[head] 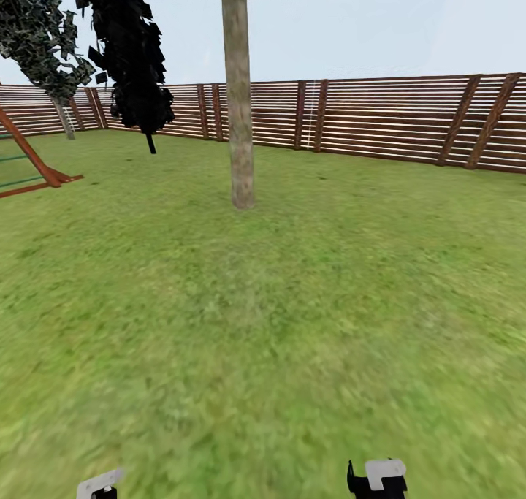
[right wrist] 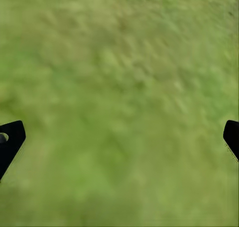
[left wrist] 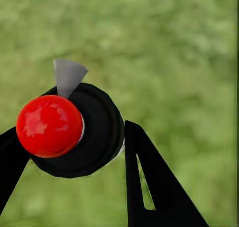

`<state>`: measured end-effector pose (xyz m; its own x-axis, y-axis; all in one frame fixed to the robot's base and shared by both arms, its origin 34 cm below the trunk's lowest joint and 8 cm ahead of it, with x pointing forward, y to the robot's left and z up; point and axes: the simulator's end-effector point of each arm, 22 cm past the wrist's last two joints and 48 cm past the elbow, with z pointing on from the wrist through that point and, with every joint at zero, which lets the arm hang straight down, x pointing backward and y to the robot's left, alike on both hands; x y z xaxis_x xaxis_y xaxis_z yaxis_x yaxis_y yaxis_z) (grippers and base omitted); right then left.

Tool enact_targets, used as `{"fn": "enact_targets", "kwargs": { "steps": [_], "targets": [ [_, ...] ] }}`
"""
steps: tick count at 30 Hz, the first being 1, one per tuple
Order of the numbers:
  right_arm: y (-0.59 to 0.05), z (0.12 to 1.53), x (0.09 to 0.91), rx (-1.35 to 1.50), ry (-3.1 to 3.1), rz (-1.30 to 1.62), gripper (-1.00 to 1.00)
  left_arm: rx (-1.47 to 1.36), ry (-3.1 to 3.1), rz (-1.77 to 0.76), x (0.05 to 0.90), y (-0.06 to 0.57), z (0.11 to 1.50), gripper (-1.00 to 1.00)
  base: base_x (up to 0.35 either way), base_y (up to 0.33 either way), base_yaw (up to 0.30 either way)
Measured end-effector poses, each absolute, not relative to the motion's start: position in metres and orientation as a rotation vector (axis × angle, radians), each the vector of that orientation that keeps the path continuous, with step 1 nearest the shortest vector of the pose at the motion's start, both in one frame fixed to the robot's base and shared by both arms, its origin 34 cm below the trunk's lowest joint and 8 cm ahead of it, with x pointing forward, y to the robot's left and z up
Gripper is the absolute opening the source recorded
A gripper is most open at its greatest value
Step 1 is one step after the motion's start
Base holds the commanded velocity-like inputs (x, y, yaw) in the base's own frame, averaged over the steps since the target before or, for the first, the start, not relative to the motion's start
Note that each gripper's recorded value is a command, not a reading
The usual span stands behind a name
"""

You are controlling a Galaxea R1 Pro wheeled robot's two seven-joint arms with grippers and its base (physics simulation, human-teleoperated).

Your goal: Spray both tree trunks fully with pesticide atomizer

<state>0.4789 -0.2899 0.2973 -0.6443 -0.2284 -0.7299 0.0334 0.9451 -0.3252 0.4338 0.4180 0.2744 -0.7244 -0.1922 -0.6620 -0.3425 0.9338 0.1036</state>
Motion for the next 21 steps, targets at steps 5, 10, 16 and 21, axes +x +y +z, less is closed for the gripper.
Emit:
{"fn": "enact_targets", "kwargs": {
  "steps": [5, 10, 16, 21],
  "targets": [
    [-0.2893, 0.2973, 0.479, -0.137, 2.241, -0.391, 1.0, -0.377, 2.398, 0.286, 0.4338, 0.418, 0.2744, -1.0, 0.346, 0.0, 0.0],
    [-0.2892, 0.2973, 0.479, -0.137, 2.241, -0.391, 1.0, -0.377, 2.398, 0.286, 0.4338, 0.4179, 0.2743, -1.0, 0.346, 0.0, 0.0],
    [-0.289, 0.2973, 0.479, -0.137, 2.241, -0.391, 1.0, -0.377, 2.398, 0.285, 0.4338, 0.4172, 0.2742, -1.0, 0.346, 0.0, 0.0],
    [-0.2882, 0.2973, 0.479, -0.137, 2.241, -0.39, 1.0, -0.377, 2.398, 0.285, 0.4339, 0.4174, 0.2742, -1.0, 0.346, 0.0, 0.0]
  ]
}}
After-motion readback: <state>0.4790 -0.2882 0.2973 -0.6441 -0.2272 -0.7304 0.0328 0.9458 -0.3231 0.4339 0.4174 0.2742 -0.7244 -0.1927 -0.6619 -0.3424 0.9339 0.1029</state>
